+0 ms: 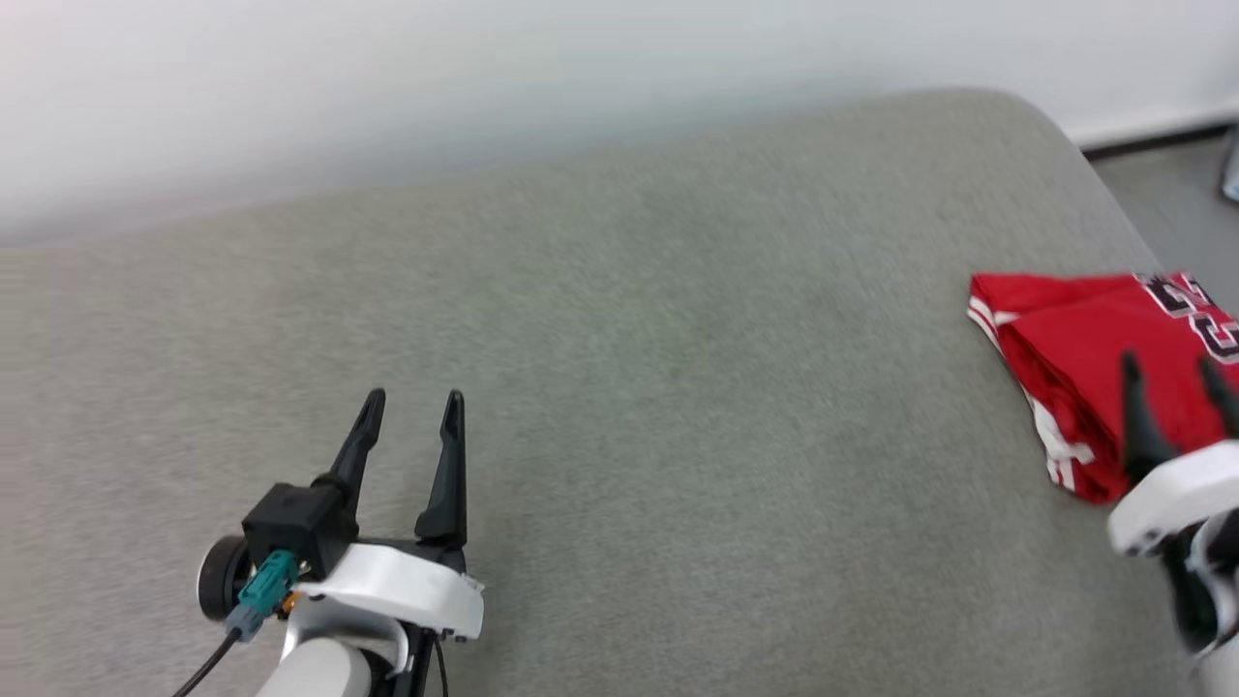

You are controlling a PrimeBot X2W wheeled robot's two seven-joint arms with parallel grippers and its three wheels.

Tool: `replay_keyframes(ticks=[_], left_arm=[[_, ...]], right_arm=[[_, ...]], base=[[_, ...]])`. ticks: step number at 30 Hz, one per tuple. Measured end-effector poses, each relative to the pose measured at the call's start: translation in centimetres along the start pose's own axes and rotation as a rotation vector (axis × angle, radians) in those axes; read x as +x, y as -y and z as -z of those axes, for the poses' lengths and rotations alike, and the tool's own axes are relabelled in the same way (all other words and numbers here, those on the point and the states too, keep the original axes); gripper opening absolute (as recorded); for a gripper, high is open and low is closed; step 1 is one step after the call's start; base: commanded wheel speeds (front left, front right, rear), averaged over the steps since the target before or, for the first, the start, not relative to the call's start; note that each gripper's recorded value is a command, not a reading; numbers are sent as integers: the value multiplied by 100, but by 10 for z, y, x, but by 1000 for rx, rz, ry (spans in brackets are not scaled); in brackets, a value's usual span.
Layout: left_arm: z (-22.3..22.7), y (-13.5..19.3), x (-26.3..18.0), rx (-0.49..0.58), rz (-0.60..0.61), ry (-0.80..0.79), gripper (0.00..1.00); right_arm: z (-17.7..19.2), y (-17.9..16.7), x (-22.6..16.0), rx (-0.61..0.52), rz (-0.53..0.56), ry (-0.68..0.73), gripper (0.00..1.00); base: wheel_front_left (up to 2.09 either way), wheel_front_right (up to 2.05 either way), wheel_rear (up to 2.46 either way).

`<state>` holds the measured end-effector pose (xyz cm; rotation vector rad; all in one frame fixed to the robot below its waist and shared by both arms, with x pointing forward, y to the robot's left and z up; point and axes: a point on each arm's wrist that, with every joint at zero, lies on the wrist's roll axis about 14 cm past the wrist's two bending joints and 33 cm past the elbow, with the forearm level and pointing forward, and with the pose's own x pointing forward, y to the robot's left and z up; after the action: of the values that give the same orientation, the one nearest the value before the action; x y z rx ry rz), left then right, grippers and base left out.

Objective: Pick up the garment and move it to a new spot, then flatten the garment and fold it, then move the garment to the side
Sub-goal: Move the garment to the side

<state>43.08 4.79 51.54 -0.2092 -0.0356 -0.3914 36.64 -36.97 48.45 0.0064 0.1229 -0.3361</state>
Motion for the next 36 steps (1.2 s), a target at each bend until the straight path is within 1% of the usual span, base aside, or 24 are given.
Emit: replay_keyframes(ticks=[3, 8, 12, 16, 22, 27, 36], left_arm=[[-8, -10, -15, -16, -52, 16, 100], [-21, -33, -41, 9, -136, 43, 100], [-28, -50, -63, 52, -194, 53, 100], [-33, -67, -84, 106, -247, 54, 100], [-38, -75, -103, 128, -284, 62, 100], [-33, -75, -111, 130, -290, 47, 100], [-25, -74, -113, 126, -288, 24, 100]], right_arm=[[-6, -35, -11, 44, -83, 28, 100], [-19, -91, -30, 101, -215, 59, 100], [-39, -135, -45, 88, -332, 113, 100], [-57, -162, -63, 70, -409, 175, 100], [-62, -167, -89, 55, -430, 194, 100], [-51, -160, -107, 54, -414, 156, 100], [-50, -159, -115, 54, -408, 152, 100]], base=[[0, 0, 0], [0, 0, 0], [0, 0, 0], [0, 0, 0], [0, 0, 0], [0, 0, 0], [0, 0, 0]])
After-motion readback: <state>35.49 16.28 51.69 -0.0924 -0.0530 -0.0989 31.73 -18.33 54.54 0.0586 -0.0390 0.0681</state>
